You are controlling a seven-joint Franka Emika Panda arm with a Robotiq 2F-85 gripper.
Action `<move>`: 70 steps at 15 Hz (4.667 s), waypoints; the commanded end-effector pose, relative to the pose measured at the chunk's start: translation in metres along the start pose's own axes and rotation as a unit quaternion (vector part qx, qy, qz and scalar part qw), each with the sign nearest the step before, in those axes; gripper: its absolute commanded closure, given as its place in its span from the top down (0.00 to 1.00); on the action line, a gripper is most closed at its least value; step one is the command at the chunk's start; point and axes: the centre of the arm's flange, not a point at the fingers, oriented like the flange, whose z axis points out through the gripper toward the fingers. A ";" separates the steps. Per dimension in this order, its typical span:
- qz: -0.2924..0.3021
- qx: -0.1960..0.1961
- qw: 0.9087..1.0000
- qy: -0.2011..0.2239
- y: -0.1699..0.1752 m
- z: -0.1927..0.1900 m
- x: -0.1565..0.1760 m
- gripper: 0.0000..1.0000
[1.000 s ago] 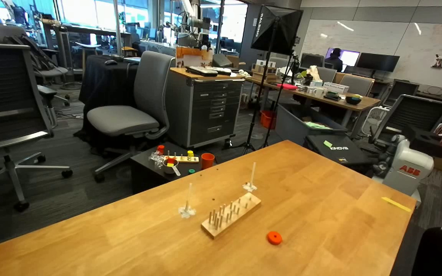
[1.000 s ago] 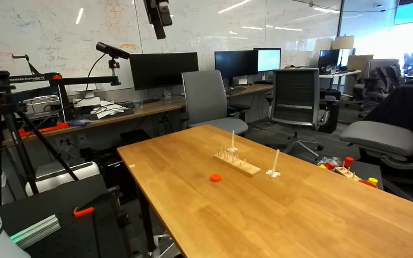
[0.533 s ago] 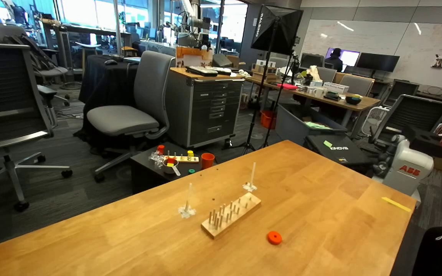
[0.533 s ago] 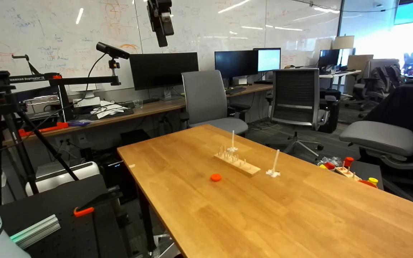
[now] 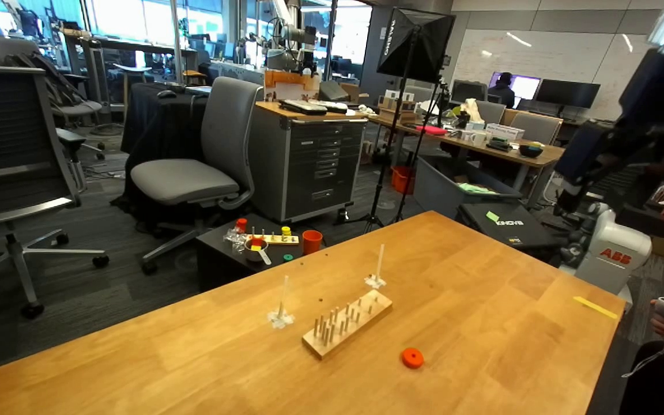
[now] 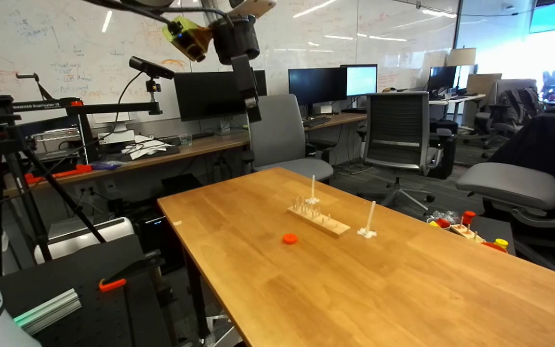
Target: Pick up the orange object and put it on the object
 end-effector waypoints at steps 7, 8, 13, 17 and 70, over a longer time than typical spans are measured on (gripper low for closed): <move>0.130 -0.045 0.990 -0.003 -0.033 0.109 0.039 1.00; 0.138 -0.054 0.989 -0.007 -0.034 0.123 0.040 1.00; 0.137 -0.075 0.987 -0.040 -0.024 0.146 0.029 1.00; 0.130 -0.071 0.988 -0.038 -0.035 0.145 0.030 1.00; 0.270 -0.057 0.948 -0.161 -0.167 0.344 0.039 0.24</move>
